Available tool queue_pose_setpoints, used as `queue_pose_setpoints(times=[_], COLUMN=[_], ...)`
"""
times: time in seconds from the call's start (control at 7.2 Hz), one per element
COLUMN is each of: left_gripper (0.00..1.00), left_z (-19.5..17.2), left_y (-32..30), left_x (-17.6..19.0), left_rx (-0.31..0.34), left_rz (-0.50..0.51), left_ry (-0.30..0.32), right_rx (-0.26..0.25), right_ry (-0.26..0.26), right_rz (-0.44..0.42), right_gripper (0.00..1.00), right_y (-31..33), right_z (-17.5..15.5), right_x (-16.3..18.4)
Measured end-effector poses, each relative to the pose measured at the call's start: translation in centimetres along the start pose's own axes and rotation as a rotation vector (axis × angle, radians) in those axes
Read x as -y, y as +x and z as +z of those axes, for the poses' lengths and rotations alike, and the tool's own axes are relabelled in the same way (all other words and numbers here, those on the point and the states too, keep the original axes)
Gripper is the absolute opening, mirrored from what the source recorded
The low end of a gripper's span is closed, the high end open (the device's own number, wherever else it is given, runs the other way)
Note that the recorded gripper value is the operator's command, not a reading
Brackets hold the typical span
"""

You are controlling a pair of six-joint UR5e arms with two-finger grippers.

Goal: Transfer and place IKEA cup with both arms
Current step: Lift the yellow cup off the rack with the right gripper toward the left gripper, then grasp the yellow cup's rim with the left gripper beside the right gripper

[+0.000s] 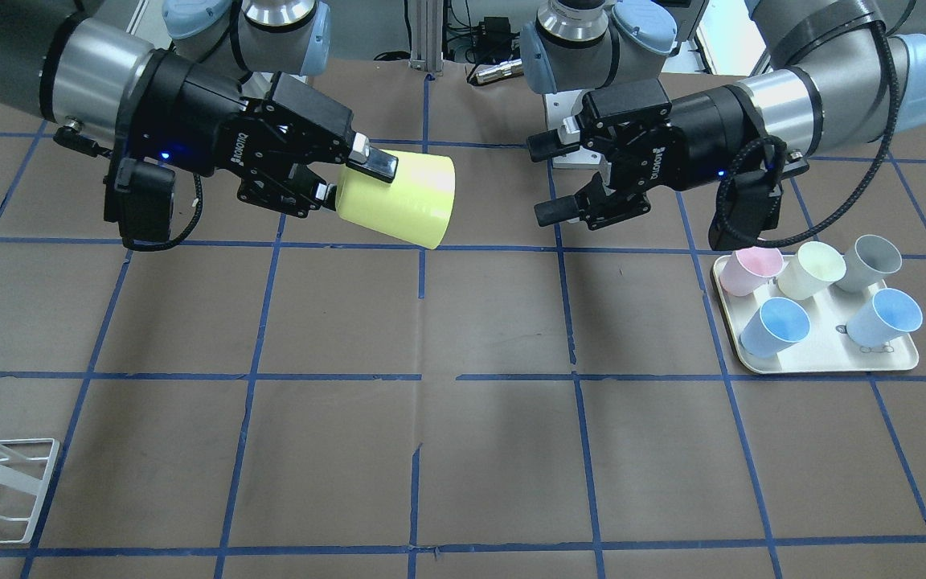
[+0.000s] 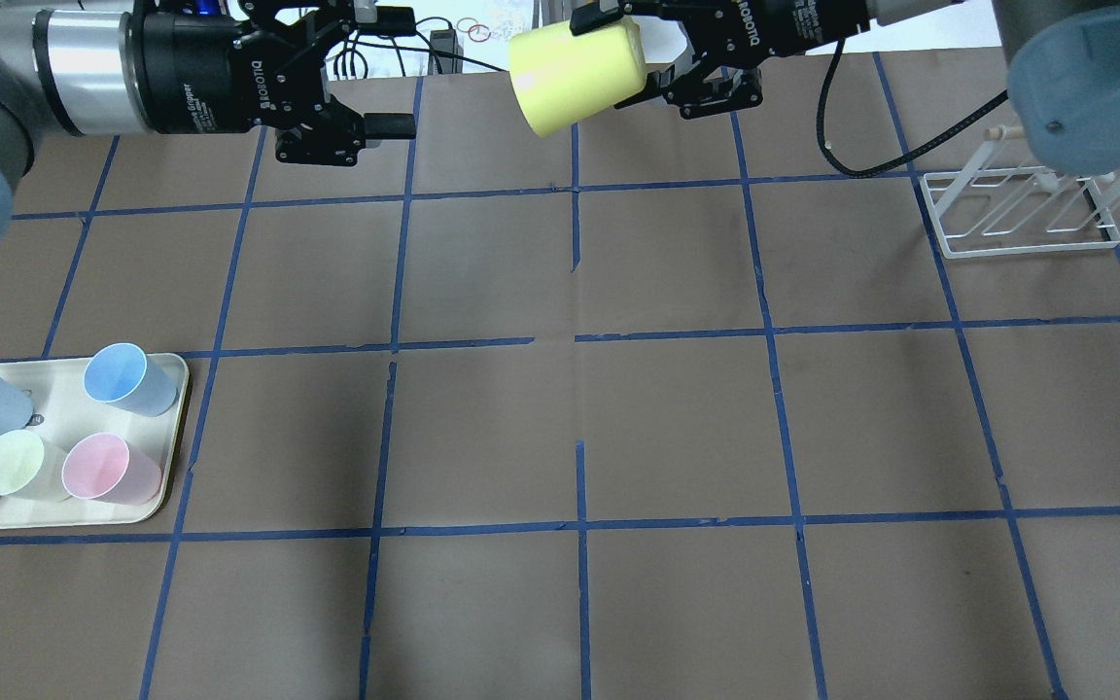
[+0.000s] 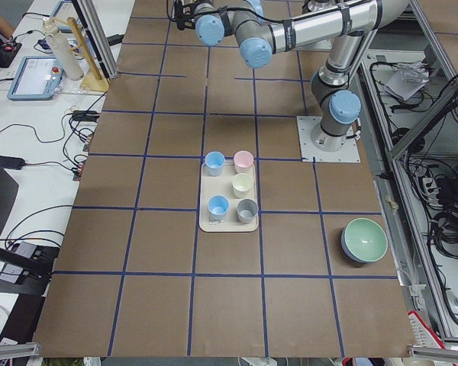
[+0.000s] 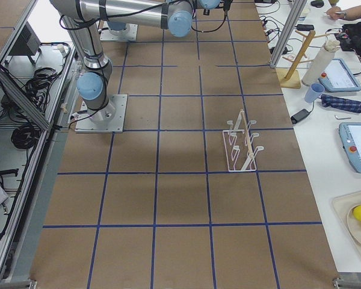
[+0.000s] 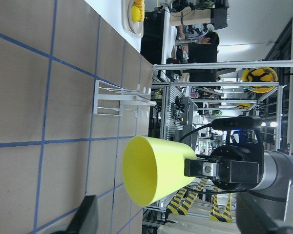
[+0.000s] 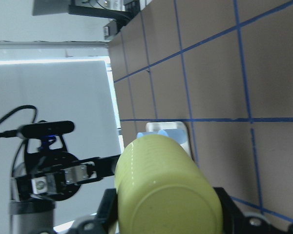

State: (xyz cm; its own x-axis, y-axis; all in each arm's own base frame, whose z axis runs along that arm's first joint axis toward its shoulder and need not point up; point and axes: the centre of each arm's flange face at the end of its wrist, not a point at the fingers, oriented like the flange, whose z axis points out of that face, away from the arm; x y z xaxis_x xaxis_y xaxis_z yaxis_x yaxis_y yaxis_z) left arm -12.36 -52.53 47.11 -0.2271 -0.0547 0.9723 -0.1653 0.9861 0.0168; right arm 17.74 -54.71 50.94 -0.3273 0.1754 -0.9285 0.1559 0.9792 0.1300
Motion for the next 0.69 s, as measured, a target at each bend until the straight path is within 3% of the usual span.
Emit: queue_pose_setpoints(times=[0.28,0.42,0.69], left_gripper=[1.00,1.00,1.00], left_z=[1.1,1.2,1.4], left_y=[0.7,1.2,2.2], left_x=[-0.4,-0.5,-0.3], left_rx=[-0.038,-0.060,-0.109], left_rz=[0.005,0.012,0.038], left_ry=[-0.014,-0.013,-0.006], right_rx=[0.237,0.298,0.318], right_ry=[-0.012,-0.019,-0.040], right_rz=[0.143,0.181,0.199], right_gripper=[0.00,0.00,0.00], right_y=[2.7,4.4,5.5], right_z=[-2.0,-1.9,-0.7], right_x=[1.3,1.3,0.7])
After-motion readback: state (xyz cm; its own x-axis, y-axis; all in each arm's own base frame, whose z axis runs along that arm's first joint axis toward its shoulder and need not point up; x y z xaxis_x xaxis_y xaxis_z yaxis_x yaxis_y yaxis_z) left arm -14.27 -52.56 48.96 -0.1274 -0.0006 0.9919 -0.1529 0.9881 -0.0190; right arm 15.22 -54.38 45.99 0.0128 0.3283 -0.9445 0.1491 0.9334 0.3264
